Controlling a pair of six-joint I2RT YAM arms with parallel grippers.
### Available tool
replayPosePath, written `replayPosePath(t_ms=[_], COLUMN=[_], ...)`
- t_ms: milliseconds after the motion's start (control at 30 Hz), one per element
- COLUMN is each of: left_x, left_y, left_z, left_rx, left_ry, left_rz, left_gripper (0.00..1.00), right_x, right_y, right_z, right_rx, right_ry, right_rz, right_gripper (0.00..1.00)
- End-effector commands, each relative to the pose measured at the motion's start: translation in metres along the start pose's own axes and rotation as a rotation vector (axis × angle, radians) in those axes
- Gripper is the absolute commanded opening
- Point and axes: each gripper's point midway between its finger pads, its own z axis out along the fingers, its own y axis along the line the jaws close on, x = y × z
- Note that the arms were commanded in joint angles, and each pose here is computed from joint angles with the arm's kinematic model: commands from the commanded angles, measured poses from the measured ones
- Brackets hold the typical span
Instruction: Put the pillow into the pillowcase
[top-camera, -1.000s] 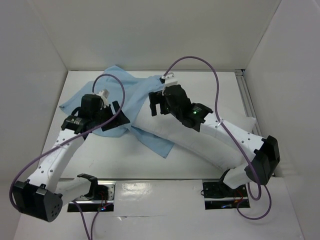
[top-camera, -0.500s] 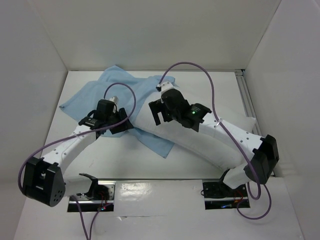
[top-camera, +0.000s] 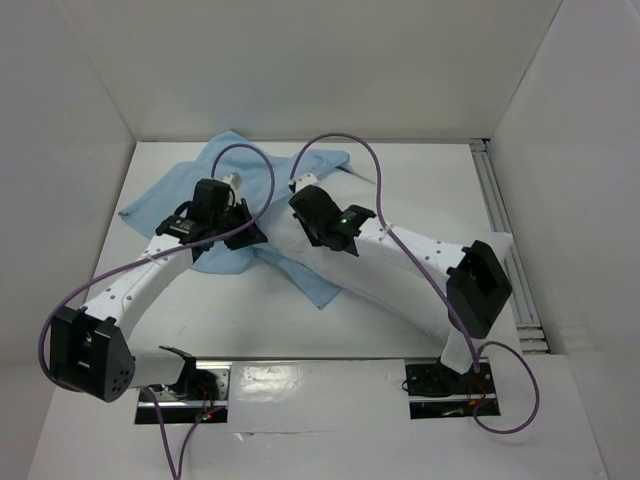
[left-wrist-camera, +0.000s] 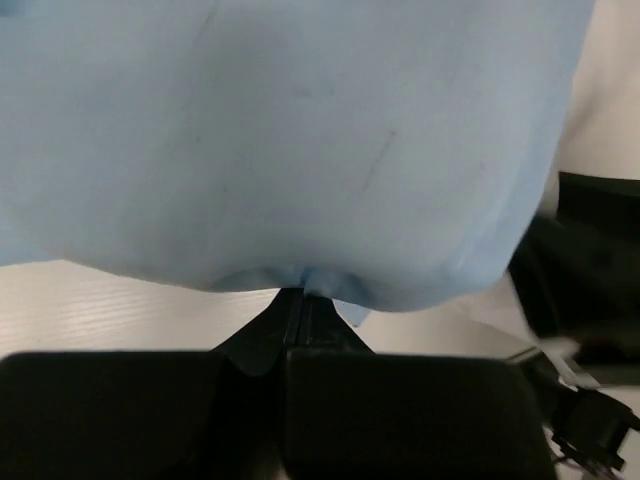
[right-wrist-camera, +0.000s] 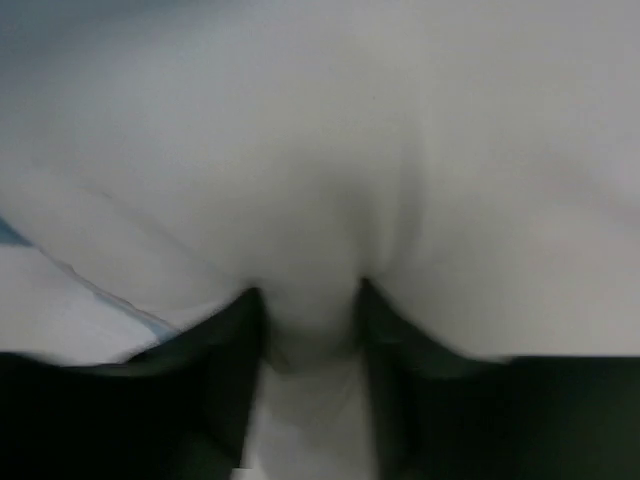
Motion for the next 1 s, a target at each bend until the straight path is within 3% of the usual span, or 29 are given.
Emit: replayPosePath(t_ms=[0,100,200,267,333,433,533,667,833,867,900,967], left_x=[-0.017,-0.03,-0.045,-0.051,-0.063,-0.069,-0.053,-0.015,0.017,0.011,0.009,-0.01], left_y=[-0.041,-0.065,-0.089,-0.101,-0.119,-0.128,-0.125,-0.119,-0.08,-0.079,-0.08,-0.08], left_z=[-0.03,-0.049,-0.058,-0.058,-0.069,-0.066,-0.063,-0.069,-0.05,-0.053,-0.054,-0.063], left_rx=[0.153,0.234,0.331,0.374,0.424,0.451,0.477,0.522,0.405,0.4,0.396,0.345], left_ry=[-0.028,-0.035,-0.01,0.009,0.0,0.013,0.09,0.2,0.242,0.229,0.235,0.188], left_rz=[0.059,0.081,0.099,0.106,0.125,0.131,0.127,0.092,0.066,0.069,0.077,0.109], left_gripper=[0.0,0.0,0.0,0.0,0.0,0.0,0.0,0.0,0.01,0.07,0.31,0.75], right_x=[-0.033,-0.061,-0.125,-0.164,-0.177,-0.168,-0.102,-0.051,-0.053,-0.054,-0.052,-0.051], right_y=[-0.01,-0.052,-0.082,-0.09,-0.086,-0.061,-0.03,-0.004,0.011,0.012,0.012,0.01], right_z=[0.019,0.014,-0.018,-0.046,-0.053,-0.045,0.004,0.035,0.02,0.013,0.01,-0.003], right_rx=[0.109,0.251,0.297,0.295,0.259,0.221,0.201,0.124,-0.013,-0.039,-0.048,-0.068], right_ry=[-0.092,-0.153,-0.32,-0.438,-0.467,-0.445,-0.293,-0.2,-0.275,-0.29,-0.29,-0.289], right_rz=[0.107,0.192,0.258,0.285,0.274,0.256,0.245,0.35,0.434,0.44,0.431,0.417], right_gripper=[0.0,0.0,0.0,0.0,0.0,0.0,0.0,0.0,0.0,0.0,0.0,0.12])
